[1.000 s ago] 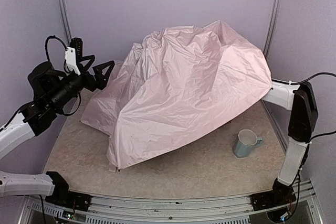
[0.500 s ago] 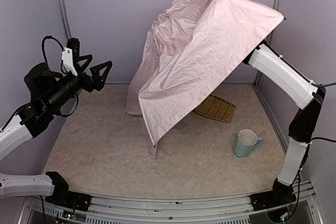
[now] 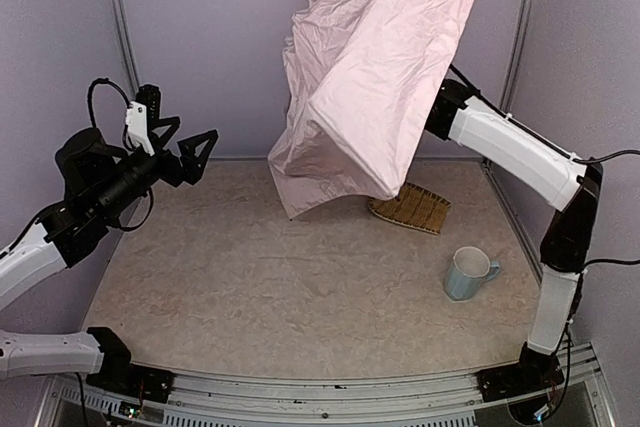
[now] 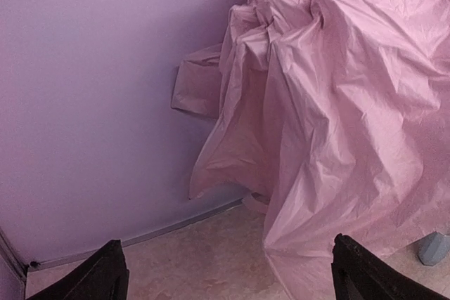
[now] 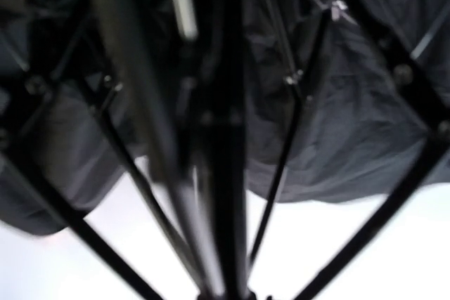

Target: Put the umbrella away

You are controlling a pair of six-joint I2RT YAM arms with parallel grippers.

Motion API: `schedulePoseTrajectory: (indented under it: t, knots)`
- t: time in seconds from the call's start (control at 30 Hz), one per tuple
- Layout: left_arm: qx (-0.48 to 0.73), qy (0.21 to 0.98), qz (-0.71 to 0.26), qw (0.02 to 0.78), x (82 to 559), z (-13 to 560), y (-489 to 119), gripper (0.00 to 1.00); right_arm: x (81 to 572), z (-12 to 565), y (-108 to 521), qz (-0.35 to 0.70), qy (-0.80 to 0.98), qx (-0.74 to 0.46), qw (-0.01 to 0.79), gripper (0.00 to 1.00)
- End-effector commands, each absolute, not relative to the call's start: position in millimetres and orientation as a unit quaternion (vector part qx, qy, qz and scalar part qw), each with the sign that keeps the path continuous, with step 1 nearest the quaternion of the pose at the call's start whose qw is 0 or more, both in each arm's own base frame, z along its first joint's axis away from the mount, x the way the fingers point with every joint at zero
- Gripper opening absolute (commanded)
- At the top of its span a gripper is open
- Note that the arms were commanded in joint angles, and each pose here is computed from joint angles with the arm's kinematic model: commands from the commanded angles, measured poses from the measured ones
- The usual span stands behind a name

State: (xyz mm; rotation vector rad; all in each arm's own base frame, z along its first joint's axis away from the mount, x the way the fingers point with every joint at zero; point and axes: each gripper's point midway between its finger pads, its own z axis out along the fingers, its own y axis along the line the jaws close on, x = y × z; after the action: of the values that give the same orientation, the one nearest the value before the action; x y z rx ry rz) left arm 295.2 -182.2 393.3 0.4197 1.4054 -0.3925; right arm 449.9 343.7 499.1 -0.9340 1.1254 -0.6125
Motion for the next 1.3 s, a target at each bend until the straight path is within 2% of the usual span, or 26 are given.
schedulePoseTrajectory:
  t: [0.0, 0.17, 0.27, 0.43, 0.6, 0.7, 0.83, 1.07, 1.1, 1.13, 1.2, 1.27]
  knots:
    - [0.182, 0.640, -0.161, 0.729, 295.6, 390.7, -173.4, 0.98, 440.5, 400.3, 402.5, -0.243, 0.514, -0.512, 0.644, 0.00]
    - [0.185, 0.651, -0.159, 0.719, 296.9, 378.8, -174.4, 0.98, 388.1, 277.7, 455.3, -0.039, 0.570, -0.632, 0.523, 0.00]
    - [0.210, 0.656, -0.172, 0.704, 292.3, 366.7, -183.0, 0.96, 360.2, 217.7, 463.4, 0.048, 0.609, -0.663, 0.433, 0.00]
    - [0.336, 0.618, -0.250, 0.665, 249.7, 348.9, -231.1, 0.92, 337.0, 132.4, 455.0, 0.087, 0.677, -0.664, 0.305, 0.00]
    - [0.453, 0.564, -0.288, 0.627, 199.5, 325.7, -277.9, 0.97, 310.5, 69.3, 449.4, 0.100, 0.702, -0.673, 0.210, 0.00]
    - [0.476, 0.567, -0.287, 0.608, 195.2, 308.3, -292.9, 0.98, 299.4, 45.6, 446.4, 0.112, 0.706, -0.679, 0.169, 0.00]
    - [0.460, 0.585, -0.257, 0.616, 214.1, 291.8, -295.4, 0.99, 286.0, 29.7, 440.6, 0.124, 0.702, -0.689, 0.131, 0.00]
    - [0.469, 0.607, -0.252, 0.591, 226.1, 262.8, -307.9, 0.98, 278.1, 55.2, 455.3, 0.178, 0.701, -0.674, 0.150, 0.37]
    - [0.465, 0.611, -0.248, 0.591, 228.5, 260.3, -307.5, 0.96, 275.6, 62.8, 458.1, 0.195, 0.699, -0.670, 0.157, 0.81]
    - [0.459, 0.615, -0.242, 0.593, 232.1, 258.7, -306.5, 0.94, 272.2, 70.5, 460.6, 0.212, 0.697, -0.665, 0.164, 0.98]
    - [0.446, 0.622, -0.234, 0.600, 238.2, 260.3, -304.8, 0.80, 267.4, 82.7, 461.5, 0.238, 0.695, -0.655, 0.176, 1.00]
    - [0.449, 0.615, -0.237, 0.604, 237.1, 263.7, -305.9, 0.74, 261.5, 91.5, 459.3, 0.259, 0.693, -0.647, 0.185, 1.00]
